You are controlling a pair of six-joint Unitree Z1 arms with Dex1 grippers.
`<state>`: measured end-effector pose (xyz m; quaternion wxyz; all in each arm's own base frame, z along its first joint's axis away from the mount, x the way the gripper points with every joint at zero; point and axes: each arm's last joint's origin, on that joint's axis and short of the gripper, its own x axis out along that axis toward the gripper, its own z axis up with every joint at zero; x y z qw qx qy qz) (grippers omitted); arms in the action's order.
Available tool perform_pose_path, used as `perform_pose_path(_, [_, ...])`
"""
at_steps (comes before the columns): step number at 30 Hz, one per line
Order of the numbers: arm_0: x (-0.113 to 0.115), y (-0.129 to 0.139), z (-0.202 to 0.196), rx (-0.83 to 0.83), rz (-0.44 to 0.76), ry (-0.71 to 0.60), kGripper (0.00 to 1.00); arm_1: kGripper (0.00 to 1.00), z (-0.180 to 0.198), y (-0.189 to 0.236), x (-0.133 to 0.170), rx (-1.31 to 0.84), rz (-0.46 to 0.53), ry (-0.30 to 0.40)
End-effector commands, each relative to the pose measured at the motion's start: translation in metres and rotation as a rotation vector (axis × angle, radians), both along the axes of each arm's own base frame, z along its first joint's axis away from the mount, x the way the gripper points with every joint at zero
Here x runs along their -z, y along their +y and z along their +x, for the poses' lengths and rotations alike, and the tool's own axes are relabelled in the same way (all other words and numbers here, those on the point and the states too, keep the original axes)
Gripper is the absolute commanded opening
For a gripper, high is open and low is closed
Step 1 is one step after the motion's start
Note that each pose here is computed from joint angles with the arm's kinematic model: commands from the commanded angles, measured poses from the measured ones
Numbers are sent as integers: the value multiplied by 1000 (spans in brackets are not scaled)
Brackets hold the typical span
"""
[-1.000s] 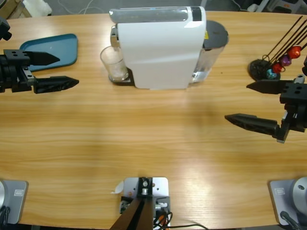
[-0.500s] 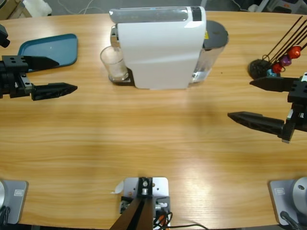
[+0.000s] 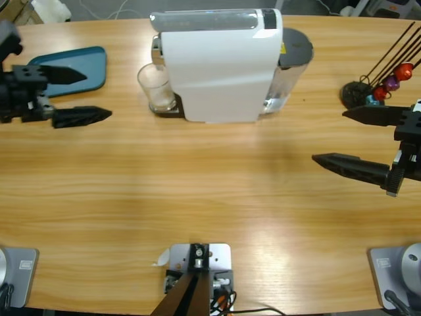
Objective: Pour coffee
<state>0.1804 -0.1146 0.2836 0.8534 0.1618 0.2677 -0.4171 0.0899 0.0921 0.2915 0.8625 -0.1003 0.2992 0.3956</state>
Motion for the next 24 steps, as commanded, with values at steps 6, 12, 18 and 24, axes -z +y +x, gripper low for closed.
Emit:
perform_pose_path(6, [36,-35,96,120,11,77,994,1000,2,4,11,-11,-31,37])
perform_pose_path(12, [51,-45,116,151,-8,121,991,1000,3,5,12,-14,-36,44])
perform_pose_path(18, [62,-48,127,147,-9,115,993,1000,5,7,13,-16,-44,54])
perform_pose_path(24, [72,-54,137,146,-6,128,995,1000,6,9,14,-16,-50,61])
